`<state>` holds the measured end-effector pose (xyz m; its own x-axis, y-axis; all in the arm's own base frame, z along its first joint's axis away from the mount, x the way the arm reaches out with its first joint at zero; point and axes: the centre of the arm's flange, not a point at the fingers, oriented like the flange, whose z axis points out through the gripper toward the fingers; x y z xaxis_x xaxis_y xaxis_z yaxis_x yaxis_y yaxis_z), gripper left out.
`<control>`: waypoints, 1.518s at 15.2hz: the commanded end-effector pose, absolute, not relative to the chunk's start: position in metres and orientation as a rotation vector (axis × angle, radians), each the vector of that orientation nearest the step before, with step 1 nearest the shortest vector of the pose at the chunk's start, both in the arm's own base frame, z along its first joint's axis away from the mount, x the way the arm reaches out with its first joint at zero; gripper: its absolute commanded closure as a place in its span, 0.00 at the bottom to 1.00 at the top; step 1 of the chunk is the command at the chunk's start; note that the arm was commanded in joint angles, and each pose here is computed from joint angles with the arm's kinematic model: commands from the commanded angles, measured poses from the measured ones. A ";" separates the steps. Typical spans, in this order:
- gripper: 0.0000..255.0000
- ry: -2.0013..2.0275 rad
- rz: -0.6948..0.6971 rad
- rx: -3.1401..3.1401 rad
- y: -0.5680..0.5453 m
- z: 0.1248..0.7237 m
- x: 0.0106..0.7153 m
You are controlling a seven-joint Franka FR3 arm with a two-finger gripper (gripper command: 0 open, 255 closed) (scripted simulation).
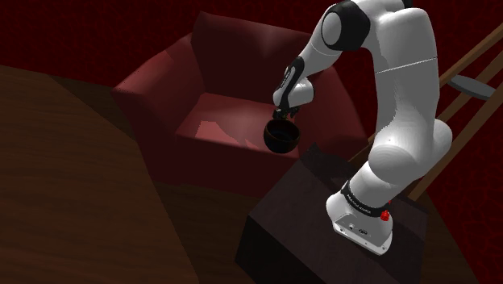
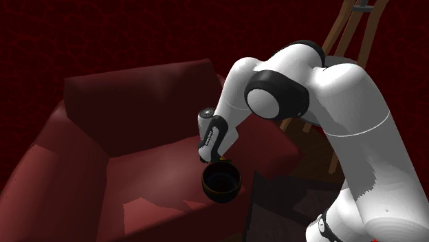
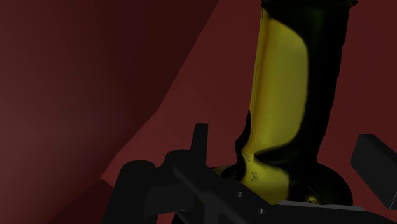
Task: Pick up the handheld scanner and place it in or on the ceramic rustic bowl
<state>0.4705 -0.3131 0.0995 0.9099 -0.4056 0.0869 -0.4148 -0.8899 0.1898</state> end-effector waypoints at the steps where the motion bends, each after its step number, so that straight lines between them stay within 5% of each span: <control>1: 1.00 -0.623 0.066 2.869 -0.313 0.099 0.470; 23: 1.00 -0.623 0.066 2.869 -0.313 0.168 0.470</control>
<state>0.4712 -0.3130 0.1626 0.9099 -0.4056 0.0866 -0.4148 -0.8899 0.1898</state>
